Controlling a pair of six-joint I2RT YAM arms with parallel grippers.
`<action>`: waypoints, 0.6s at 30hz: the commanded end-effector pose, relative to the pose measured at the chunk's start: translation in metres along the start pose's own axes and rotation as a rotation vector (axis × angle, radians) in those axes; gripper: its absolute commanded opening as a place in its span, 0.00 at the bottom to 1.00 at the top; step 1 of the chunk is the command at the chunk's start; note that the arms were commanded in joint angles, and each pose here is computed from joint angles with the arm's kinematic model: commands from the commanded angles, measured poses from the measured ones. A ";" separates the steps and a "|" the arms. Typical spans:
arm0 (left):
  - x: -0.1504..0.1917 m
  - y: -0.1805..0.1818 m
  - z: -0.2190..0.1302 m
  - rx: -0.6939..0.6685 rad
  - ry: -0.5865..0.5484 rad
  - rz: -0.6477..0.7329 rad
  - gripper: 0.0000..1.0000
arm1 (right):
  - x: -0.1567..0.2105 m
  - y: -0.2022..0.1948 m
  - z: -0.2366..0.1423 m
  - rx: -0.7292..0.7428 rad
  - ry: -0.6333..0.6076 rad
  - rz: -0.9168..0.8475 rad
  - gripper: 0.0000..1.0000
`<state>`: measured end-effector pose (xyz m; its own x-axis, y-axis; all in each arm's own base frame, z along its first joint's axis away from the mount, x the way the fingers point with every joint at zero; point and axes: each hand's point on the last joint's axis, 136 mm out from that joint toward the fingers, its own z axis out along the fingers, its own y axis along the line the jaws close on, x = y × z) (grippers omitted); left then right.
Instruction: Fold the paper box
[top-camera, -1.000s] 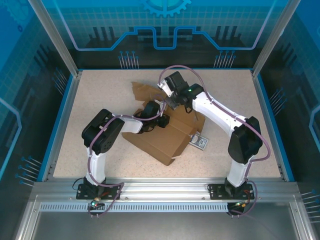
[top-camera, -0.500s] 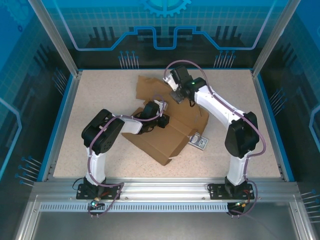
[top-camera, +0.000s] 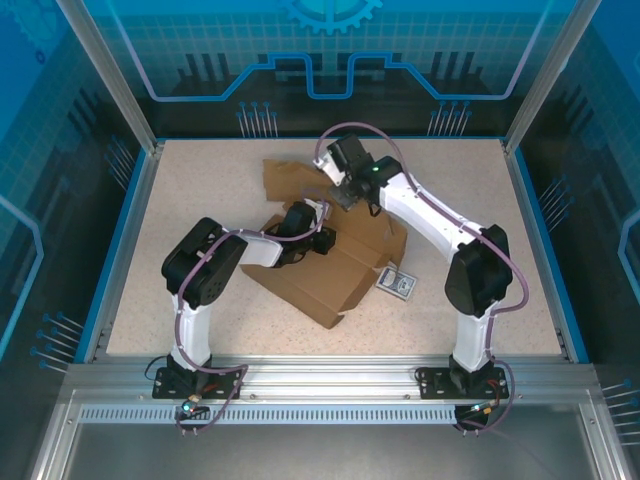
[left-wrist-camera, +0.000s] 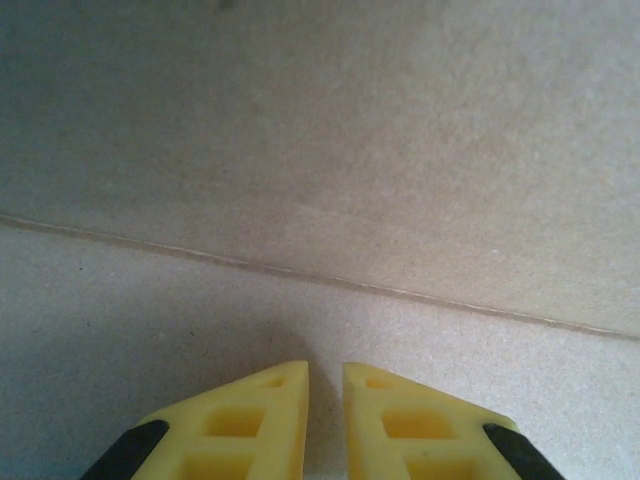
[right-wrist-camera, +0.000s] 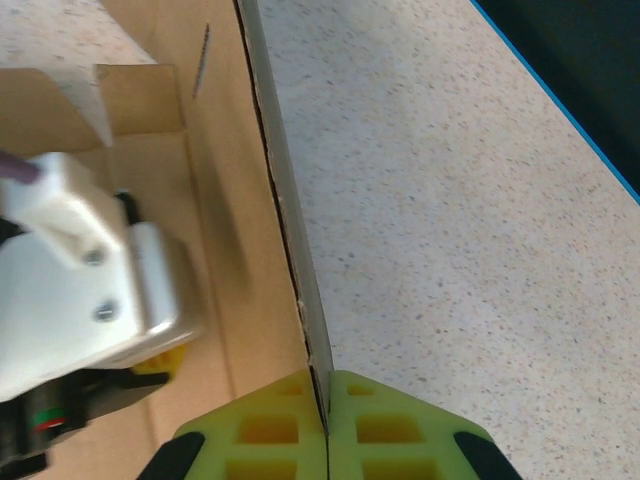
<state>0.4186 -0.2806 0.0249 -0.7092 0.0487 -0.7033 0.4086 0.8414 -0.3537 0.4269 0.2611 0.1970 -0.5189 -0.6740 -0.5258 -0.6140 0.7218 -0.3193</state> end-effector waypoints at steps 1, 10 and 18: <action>0.017 0.003 -0.004 -0.008 0.047 -0.033 0.18 | 0.004 0.035 -0.005 -0.046 0.016 -0.008 0.06; 0.011 0.001 -0.016 -0.007 0.024 -0.034 0.22 | 0.000 0.013 0.000 0.037 0.003 -0.036 0.05; -0.010 -0.005 -0.046 0.008 -0.042 -0.034 0.33 | -0.015 -0.013 -0.003 0.160 -0.051 -0.173 0.05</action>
<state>0.4007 -0.2655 0.0389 -0.7170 0.0207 -0.6968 0.3822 0.8476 -0.3681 0.4295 0.2675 0.2057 -0.4351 -0.7439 -0.5073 -0.6068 0.6585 -0.4452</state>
